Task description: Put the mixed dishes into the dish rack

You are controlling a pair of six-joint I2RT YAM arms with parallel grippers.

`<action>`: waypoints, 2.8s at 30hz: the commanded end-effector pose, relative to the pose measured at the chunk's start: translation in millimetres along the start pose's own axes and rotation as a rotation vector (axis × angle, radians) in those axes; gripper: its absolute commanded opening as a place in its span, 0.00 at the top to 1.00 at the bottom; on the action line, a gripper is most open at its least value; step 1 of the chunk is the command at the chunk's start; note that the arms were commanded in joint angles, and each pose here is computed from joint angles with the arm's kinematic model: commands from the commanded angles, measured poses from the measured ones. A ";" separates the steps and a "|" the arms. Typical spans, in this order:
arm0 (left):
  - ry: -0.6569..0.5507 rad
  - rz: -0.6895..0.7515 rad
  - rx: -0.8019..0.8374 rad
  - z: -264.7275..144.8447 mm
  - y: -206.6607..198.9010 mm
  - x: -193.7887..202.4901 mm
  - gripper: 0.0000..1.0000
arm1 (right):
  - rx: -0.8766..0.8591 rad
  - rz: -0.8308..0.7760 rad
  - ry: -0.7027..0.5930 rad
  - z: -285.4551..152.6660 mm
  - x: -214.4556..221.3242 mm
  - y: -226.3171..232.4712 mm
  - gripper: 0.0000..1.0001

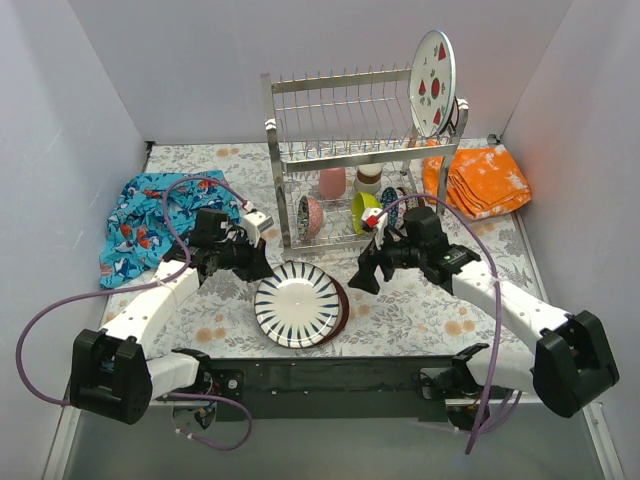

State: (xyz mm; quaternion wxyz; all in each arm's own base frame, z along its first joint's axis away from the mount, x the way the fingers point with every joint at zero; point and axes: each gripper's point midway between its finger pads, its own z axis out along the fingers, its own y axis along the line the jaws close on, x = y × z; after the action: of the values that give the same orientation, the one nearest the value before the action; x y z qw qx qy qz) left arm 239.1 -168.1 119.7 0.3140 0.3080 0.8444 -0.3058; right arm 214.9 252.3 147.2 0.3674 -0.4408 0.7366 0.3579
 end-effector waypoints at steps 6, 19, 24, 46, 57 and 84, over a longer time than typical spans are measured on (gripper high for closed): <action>-0.132 0.102 0.118 -16.5 -29.5 -47.7 1.00 | -0.212 -0.052 -0.164 52.8 -44.8 26.8 0.05; -0.210 0.116 0.161 -31.8 -49.7 -59.5 1.00 | -0.299 0.089 -0.076 94.4 -28.8 16.2 0.05; -0.238 0.129 0.125 -32.1 -44.7 -62.2 1.00 | -0.413 0.103 -0.074 102.7 -28.6 24.5 0.21; -0.548 0.049 -0.476 -96.0 39.7 -148.5 0.28 | -0.223 -0.248 -0.159 -57.2 -147.3 64.1 0.99; -0.572 -0.044 -0.530 -72.0 66.1 -122.7 1.00 | 0.198 -0.623 -0.520 -206.3 -362.2 77.5 0.99; -0.568 -0.202 -0.481 -58.8 61.0 -94.1 1.00 | 1.384 -0.166 -0.909 -334.4 -395.1 -80.6 0.99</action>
State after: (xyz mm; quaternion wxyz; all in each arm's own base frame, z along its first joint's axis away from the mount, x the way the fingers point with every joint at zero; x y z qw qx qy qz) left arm 325.6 -117.4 201.2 0.5637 0.0481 0.8027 -0.1889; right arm 385.7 139.6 546.0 0.7624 -0.1111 0.6345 -0.0618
